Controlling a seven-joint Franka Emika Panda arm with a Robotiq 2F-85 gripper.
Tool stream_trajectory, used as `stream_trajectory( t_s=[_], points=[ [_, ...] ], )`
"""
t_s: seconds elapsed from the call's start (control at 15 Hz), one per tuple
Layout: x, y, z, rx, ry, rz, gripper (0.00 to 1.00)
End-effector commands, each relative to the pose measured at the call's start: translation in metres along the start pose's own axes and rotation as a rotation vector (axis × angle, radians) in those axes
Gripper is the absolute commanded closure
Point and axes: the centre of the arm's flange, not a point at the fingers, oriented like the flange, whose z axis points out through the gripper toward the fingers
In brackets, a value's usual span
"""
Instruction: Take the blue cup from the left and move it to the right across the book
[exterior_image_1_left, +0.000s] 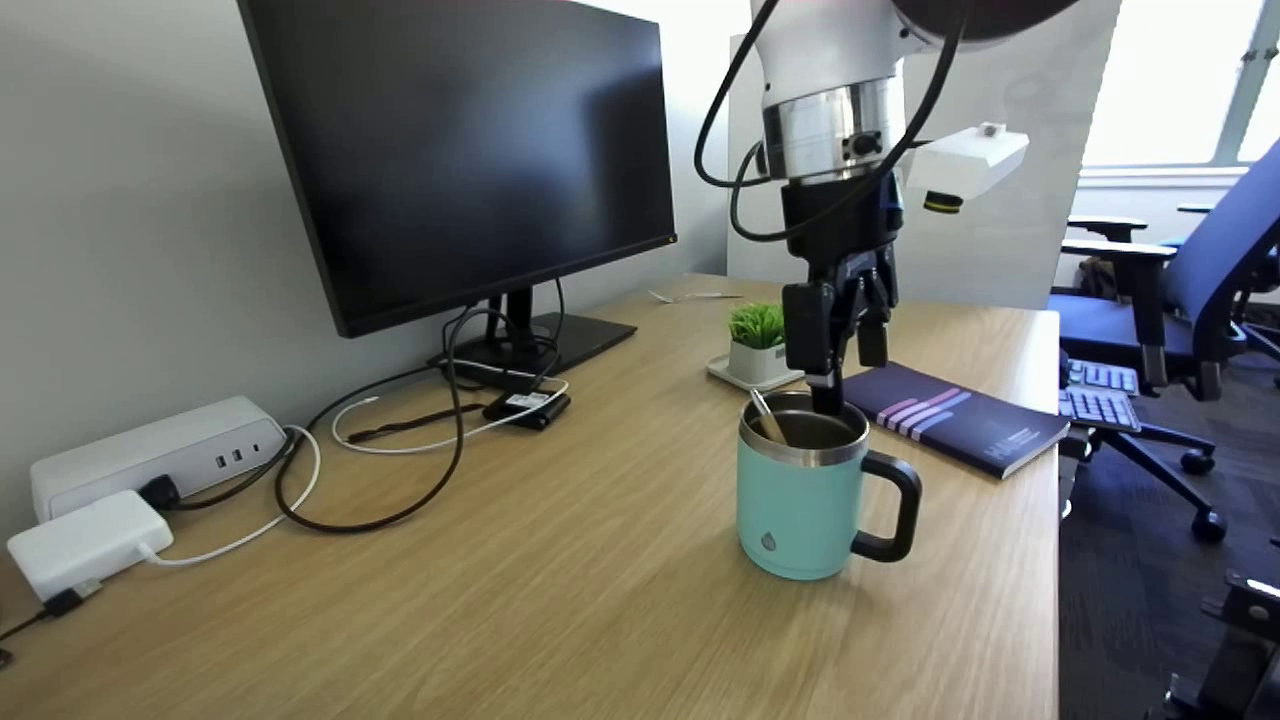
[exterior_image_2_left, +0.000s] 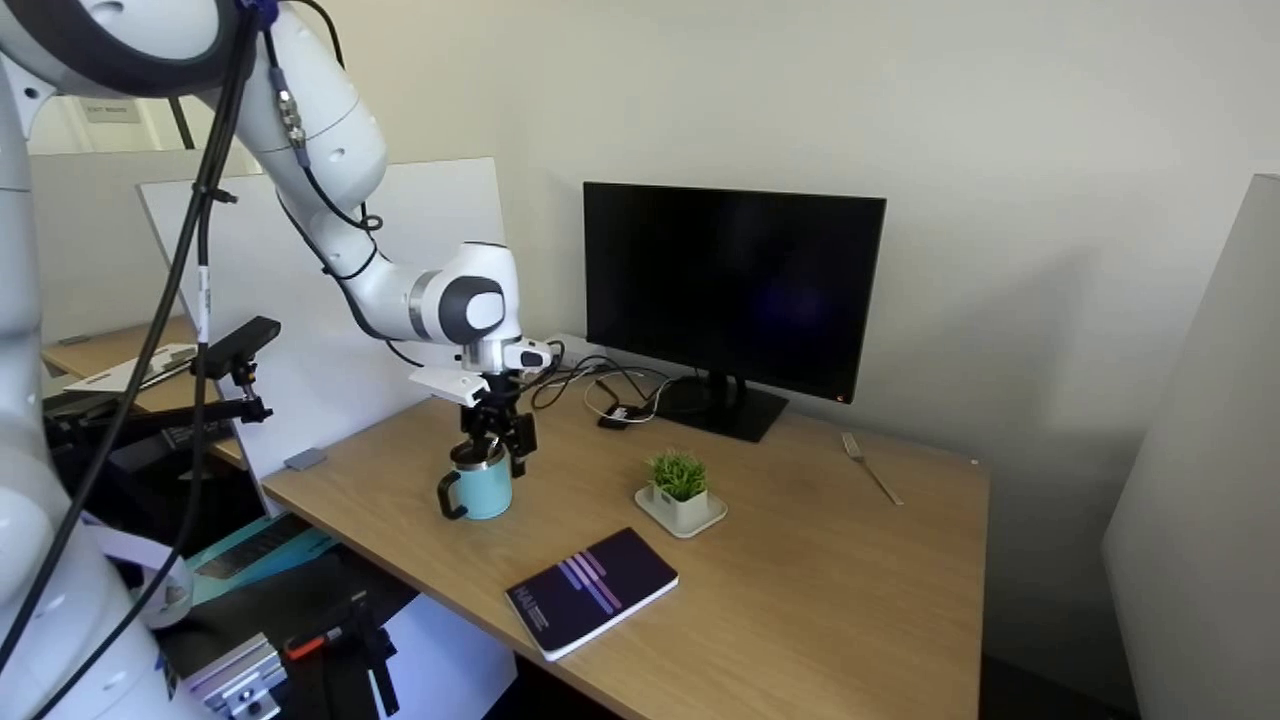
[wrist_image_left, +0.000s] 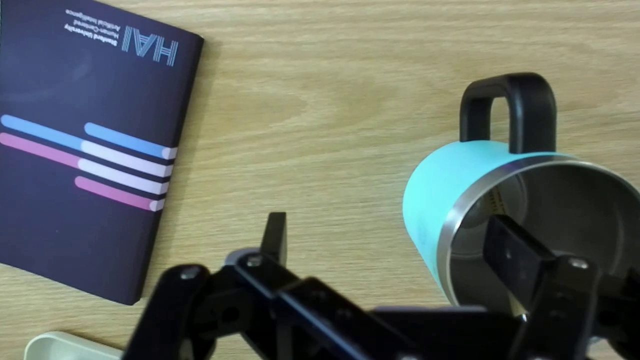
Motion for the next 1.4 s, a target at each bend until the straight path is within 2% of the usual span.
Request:
stream_trajectory(
  t_s=[0.0,0.53,0.6,0.67,1.33],
  points=[
    [0.01,-0.007,0.005,-0.007,0.013,-0.017,0.0],
    [0.01,-0.016,0.017,0.006,-0.005,-0.038,0.0],
    [0.01,-0.016,0.019,0.006,-0.001,-0.035,0.16],
    [0.009,-0.015,0.02,0.008,-0.005,-0.037,0.26],
    [0.007,-0.007,0.02,0.009,0.01,-0.01,0.97]
  ],
)
